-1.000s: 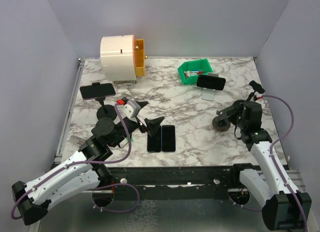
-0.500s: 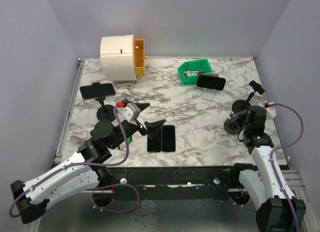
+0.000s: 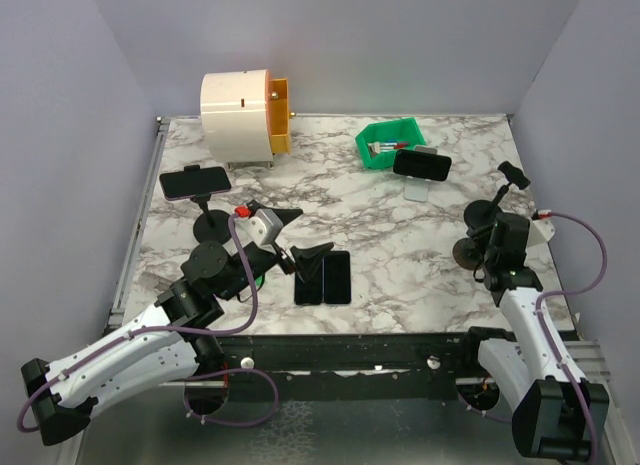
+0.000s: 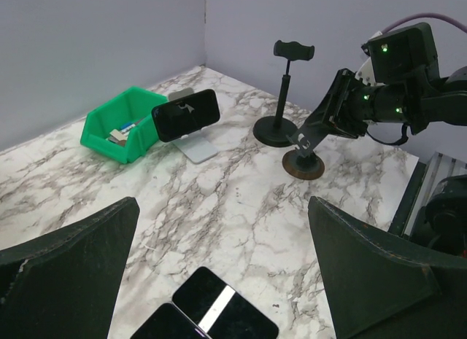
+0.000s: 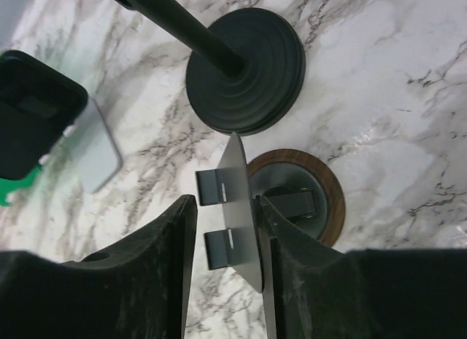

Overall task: Remove the phone from the phone stand
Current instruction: Place the phone stand at the center of the board.

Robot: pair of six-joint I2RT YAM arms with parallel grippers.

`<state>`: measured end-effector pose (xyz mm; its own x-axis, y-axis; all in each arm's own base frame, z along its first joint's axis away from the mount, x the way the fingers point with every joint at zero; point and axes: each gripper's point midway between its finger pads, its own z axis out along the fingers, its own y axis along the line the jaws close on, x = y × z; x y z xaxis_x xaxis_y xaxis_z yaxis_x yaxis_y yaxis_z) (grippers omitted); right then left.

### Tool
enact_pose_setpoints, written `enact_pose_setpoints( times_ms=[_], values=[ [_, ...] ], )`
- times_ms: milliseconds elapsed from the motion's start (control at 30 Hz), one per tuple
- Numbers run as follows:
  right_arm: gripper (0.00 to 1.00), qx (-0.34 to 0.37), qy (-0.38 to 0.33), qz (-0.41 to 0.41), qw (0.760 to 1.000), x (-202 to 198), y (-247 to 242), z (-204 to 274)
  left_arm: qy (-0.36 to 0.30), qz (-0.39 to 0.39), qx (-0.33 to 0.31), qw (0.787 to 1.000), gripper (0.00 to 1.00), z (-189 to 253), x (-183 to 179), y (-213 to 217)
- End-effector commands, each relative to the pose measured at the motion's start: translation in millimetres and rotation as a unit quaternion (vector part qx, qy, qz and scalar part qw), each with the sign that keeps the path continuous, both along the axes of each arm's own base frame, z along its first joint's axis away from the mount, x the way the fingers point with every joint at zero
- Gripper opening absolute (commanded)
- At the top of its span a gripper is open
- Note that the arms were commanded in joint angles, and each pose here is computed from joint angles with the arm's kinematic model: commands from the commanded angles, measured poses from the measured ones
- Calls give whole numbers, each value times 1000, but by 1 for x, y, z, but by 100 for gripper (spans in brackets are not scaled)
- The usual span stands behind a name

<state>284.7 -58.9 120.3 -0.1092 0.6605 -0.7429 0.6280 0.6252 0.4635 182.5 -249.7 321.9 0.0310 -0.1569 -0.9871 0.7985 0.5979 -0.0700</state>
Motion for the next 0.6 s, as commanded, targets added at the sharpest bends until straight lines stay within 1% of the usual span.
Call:
enact_pose_setpoints(
  times_ms=[0,100,200,333,400,500,567],
  values=[
    [48,-7,7,-16,1000,-7,-6,-5,0,-7,-1,1000,99,-2,-3,-2],
    [57,-10,14,-20,1000,-12,-7,0,0,-10,-1,1000,99,-2,-4,-2],
    [63,-16,16,-36,999,-19,-13,12,0,-10,-1,1000,99,-2,-5,-2],
    [66,-26,10,-84,996,-31,-26,38,0,-12,-2,1000,99,-1,-6,-3],
    [68,-36,-3,-91,995,-35,-29,58,0,-13,-2,1000,99,0,-7,-3],
    [68,-59,-25,-82,995,-35,-31,93,0,-16,-2,1000,99,-1,-8,-4],
    [69,-70,-45,-45,996,-27,-23,118,0,-18,-1,1000,99,-1,-9,-5]
  ],
)
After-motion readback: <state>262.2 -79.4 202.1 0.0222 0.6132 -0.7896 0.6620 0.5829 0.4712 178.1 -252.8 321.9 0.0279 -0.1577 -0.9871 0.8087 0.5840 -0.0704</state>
